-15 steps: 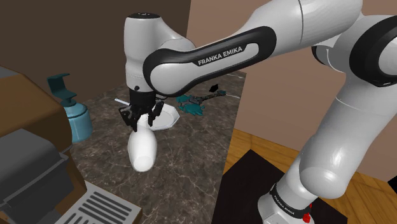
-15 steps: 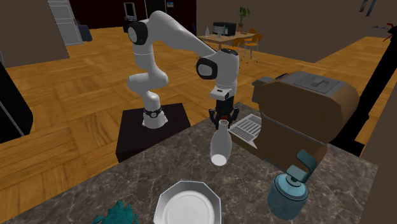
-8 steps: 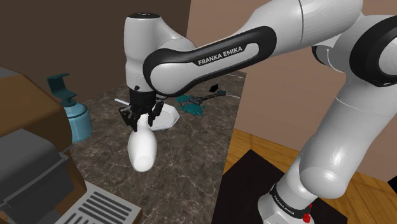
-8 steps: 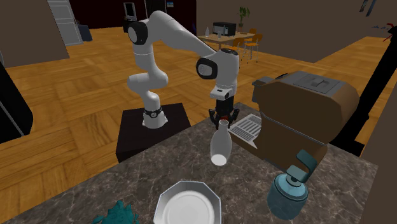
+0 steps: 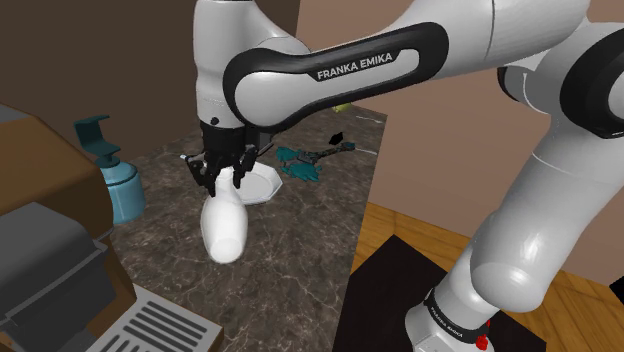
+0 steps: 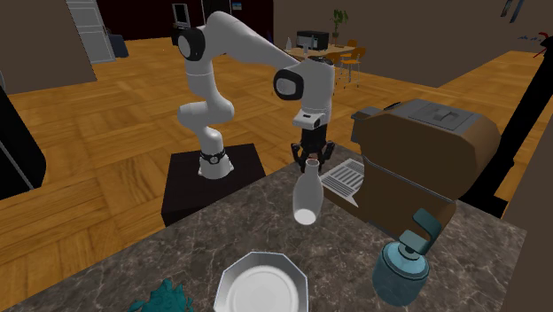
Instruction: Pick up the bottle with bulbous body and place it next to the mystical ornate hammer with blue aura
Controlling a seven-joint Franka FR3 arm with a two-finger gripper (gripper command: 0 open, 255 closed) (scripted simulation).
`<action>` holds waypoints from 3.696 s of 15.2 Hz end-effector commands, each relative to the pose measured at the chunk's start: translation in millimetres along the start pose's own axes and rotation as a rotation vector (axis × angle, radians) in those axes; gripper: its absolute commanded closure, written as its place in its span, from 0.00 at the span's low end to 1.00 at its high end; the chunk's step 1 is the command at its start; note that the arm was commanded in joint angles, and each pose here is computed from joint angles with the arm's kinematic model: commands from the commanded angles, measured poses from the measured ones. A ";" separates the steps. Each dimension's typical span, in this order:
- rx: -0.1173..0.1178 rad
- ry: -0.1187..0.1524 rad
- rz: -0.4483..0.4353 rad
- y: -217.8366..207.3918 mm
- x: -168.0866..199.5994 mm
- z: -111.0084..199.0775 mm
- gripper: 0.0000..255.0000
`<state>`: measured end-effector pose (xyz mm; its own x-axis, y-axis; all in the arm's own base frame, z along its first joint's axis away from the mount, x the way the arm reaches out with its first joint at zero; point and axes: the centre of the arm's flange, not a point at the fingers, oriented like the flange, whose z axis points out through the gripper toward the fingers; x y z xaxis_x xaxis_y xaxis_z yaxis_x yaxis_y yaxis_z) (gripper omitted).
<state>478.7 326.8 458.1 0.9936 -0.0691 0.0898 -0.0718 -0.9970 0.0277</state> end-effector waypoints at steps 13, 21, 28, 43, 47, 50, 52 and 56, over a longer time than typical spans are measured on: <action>0.000 0.000 0.000 2.4 8.1 -73.5 1.00; 0.000 0.000 0.000 3.6 11.9 -115.5 1.00; 0.000 0.000 0.000 4.6 15.2 -152.3 1.00; 0.000 0.000 0.000 6.8 22.3 -231.2 1.00; 0.000 0.000 0.000 7.4 24.2 -252.2 1.00; 0.000 0.000 0.000 7.9 25.6 -268.0 1.00; 0.000 0.000 0.000 8.2 26.6 -278.5 1.00; 0.000 0.000 0.000 21.7 26.9 -290.9 1.00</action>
<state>478.3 320.0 748.0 0.9936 -0.0686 0.0895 -0.0715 -0.9970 0.0298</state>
